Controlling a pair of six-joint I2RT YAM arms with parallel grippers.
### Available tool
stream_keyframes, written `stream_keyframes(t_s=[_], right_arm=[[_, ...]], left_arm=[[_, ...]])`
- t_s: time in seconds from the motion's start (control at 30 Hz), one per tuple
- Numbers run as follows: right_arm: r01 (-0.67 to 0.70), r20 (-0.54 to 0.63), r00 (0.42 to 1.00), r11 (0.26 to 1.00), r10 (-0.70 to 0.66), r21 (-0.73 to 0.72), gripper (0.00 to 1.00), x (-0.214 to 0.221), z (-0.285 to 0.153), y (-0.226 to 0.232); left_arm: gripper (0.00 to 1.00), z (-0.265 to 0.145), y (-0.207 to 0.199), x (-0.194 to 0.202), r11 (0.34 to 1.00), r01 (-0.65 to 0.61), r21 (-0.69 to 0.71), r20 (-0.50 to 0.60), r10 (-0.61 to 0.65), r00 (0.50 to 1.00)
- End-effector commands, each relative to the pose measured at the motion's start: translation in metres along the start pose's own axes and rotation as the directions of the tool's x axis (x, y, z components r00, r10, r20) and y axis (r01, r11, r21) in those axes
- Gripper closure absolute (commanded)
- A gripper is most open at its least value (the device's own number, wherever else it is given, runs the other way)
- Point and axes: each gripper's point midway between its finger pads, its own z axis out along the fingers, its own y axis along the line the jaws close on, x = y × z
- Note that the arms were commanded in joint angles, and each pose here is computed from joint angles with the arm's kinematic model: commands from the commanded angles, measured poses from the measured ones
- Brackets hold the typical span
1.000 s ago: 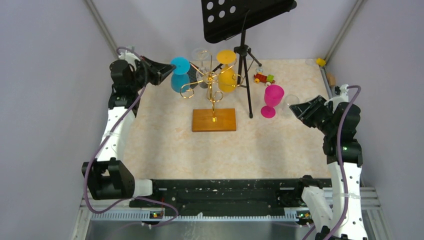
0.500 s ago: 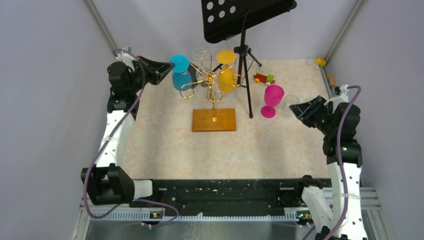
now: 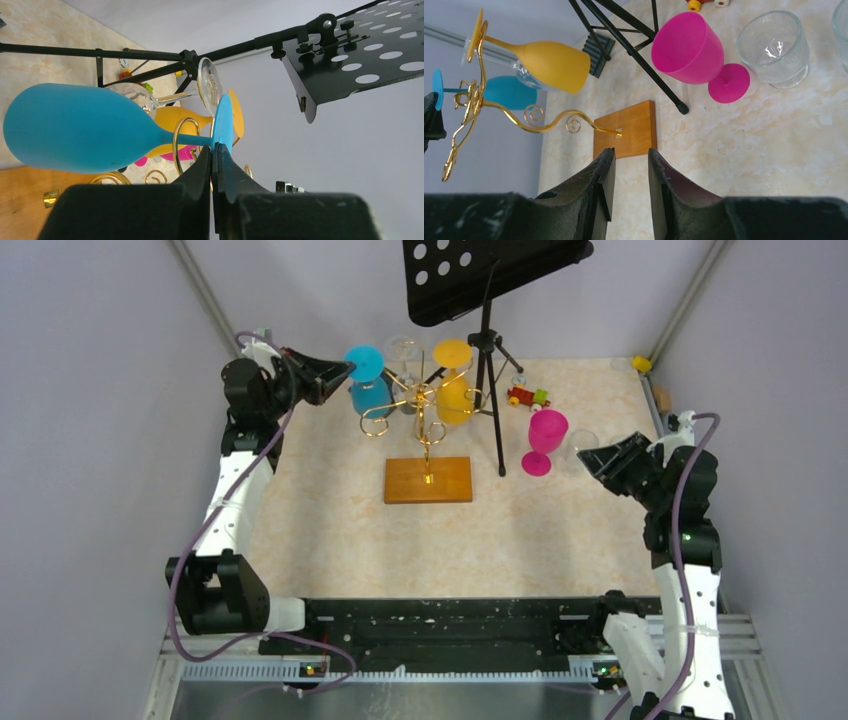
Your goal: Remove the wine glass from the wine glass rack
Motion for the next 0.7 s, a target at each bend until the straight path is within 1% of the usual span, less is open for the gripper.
stream_keyframes(t_s=[0.0, 0.13, 0.27, 0.4, 0.67], right_arm=[[-0.005, 0.027, 1.0, 0.999, 0.006, -0.039, 0.68, -0.006, 0.001, 0.007], [-0.006, 0.026, 1.0, 0.999, 0.007, -0.046, 0.68, -0.006, 0.001, 0.008], [-0.006, 0.029, 1.0, 0.999, 0.007, -0.048, 0.68, -0.007, 0.0, 0.01], [-0.001, 0.027, 1.0, 0.999, 0.003, -0.046, 0.68, -0.007, -0.001, 0.01], [-0.002, 0.026, 1.0, 0.999, 0.004, -0.048, 0.68, -0.006, -0.003, 0.011]], left_arm=[[1.0, -0.004, -0.033, 0.006, 0.992, -0.091, 0.088, -0.038, 0.094, 0.995], [1.0, 0.002, -0.035, 0.017, 0.99, -0.08, 0.114, -0.115, 0.093, 0.989], [1.0, 0.006, -0.031, 0.023, 0.992, -0.066, 0.111, -0.143, 0.081, 0.986], [1.0, 0.003, -0.036, 0.028, 0.988, -0.072, 0.138, -0.176, 0.096, 0.98], [1.0, -0.012, -0.042, 0.038, 0.986, -0.081, 0.144, -0.176, 0.106, 0.979]])
